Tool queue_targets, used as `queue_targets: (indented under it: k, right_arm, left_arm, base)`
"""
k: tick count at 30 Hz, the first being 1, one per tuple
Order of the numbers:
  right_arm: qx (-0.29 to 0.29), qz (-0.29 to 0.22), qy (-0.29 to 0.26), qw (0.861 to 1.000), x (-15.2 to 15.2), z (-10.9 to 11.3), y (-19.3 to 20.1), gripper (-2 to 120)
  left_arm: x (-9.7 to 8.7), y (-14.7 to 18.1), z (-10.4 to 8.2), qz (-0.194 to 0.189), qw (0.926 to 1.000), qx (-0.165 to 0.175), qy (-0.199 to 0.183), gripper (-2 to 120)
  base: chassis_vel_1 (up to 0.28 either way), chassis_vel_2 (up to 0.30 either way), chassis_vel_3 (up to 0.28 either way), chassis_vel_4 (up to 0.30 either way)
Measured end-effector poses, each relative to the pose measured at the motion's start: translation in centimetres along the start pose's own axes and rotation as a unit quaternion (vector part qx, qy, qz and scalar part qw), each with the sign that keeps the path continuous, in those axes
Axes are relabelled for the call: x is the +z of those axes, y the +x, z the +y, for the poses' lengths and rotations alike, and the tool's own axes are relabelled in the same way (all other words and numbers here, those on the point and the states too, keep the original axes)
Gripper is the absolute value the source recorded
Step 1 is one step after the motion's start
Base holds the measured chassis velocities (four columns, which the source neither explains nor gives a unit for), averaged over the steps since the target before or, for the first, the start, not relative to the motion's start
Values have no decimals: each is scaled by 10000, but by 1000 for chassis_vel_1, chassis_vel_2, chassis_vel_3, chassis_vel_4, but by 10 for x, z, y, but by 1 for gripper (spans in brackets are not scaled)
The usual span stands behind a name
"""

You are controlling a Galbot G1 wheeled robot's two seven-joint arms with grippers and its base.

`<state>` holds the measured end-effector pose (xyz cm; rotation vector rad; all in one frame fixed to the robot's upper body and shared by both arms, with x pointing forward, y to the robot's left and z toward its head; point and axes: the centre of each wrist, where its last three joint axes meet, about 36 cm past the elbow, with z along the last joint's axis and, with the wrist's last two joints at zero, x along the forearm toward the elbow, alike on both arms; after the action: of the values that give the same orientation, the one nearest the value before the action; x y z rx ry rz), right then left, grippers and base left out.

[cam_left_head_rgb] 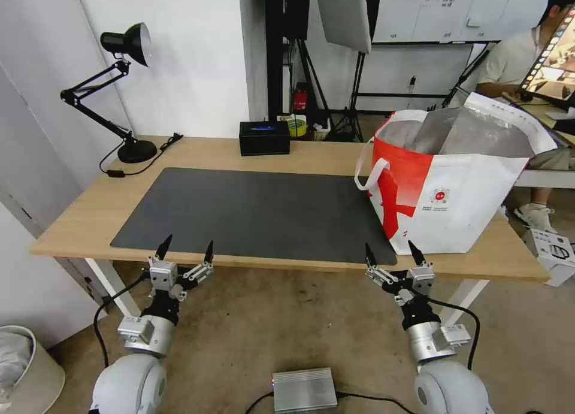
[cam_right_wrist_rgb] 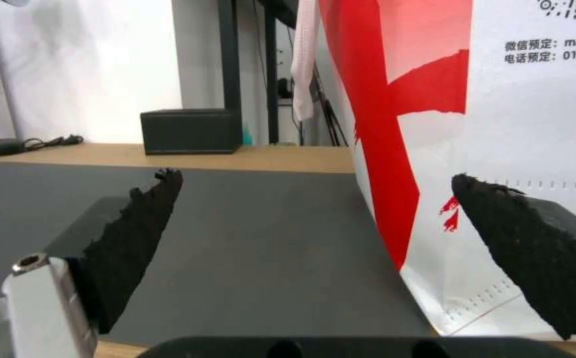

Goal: Pick up the trash from the table and place it into the takeout bag.

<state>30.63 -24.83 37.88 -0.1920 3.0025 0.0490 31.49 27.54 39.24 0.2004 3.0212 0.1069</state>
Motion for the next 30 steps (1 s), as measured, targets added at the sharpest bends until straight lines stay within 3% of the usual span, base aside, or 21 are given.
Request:
queue_targets:
  k: [30]
  right_arm:
    - [0,0,0,10000,0,0,0,100]
  left_arm:
    - [0,0,0,5,10000,17,-16,100]
  base:
    - [0,0,0,0]
